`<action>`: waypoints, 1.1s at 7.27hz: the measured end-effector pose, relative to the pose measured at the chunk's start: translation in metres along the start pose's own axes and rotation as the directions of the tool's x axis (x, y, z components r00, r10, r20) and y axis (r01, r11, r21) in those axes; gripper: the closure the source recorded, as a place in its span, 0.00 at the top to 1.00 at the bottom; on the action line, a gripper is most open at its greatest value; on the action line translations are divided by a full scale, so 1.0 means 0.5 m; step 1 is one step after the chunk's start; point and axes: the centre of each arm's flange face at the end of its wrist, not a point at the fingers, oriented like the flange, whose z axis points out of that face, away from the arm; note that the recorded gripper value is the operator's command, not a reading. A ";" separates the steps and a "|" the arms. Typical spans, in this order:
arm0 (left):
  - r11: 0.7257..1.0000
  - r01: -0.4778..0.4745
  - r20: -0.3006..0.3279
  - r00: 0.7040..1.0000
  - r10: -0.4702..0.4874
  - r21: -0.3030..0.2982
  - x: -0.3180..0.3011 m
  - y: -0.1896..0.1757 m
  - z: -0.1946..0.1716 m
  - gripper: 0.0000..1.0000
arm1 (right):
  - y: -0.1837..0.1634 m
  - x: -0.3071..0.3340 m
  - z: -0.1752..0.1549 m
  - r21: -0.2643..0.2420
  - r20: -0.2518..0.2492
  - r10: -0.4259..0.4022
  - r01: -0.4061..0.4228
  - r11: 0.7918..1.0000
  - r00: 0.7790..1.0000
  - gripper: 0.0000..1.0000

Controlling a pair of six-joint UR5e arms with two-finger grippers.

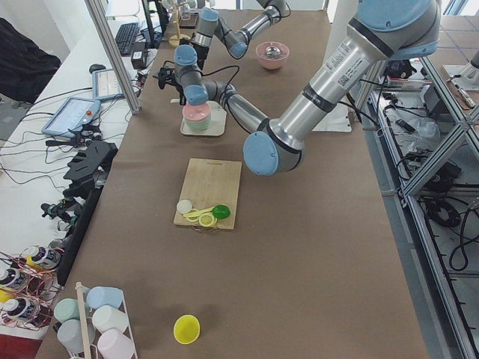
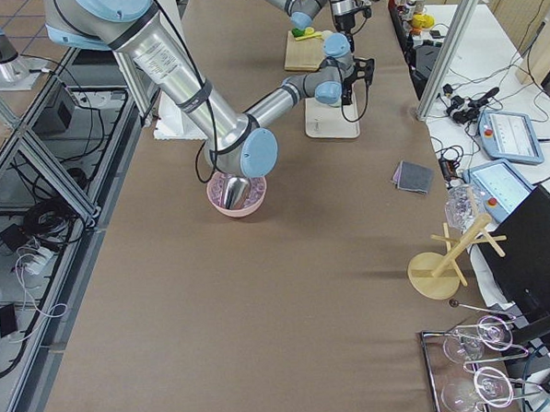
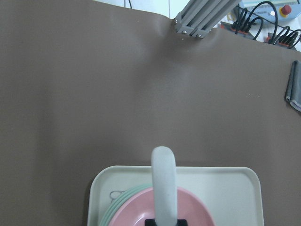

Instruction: Stack pink bowl on green and place spoon

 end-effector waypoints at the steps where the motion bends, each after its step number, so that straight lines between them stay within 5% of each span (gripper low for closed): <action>1: 1.000 -0.015 -0.007 1.000 0.015 0.023 0.011 0.013 0.025 0.00 | 0.000 0.002 0.000 0.000 0.000 0.000 0.000 1.000 1.000 1.00; 3: 0.999 -0.030 -0.009 1.000 0.030 0.037 0.018 0.045 0.058 0.00 | -0.007 0.005 -0.003 0.003 -0.002 0.002 -0.002 1.000 1.000 1.00; 4: 0.999 -0.031 -0.006 0.999 0.031 0.034 0.011 0.053 0.065 0.73 | -0.010 0.009 -0.004 0.004 -0.003 0.004 -0.004 1.000 1.000 1.00; 5: 0.999 -0.034 0.000 0.999 0.034 0.031 0.000 0.058 0.069 0.98 | -0.010 0.015 -0.003 0.004 -0.006 0.005 -0.005 1.000 1.000 1.00; 8: 1.000 -0.021 -0.008 1.000 0.021 0.010 -0.011 0.023 0.016 0.98 | -0.053 0.053 -0.028 -0.024 -0.015 -0.003 0.002 1.000 1.000 1.00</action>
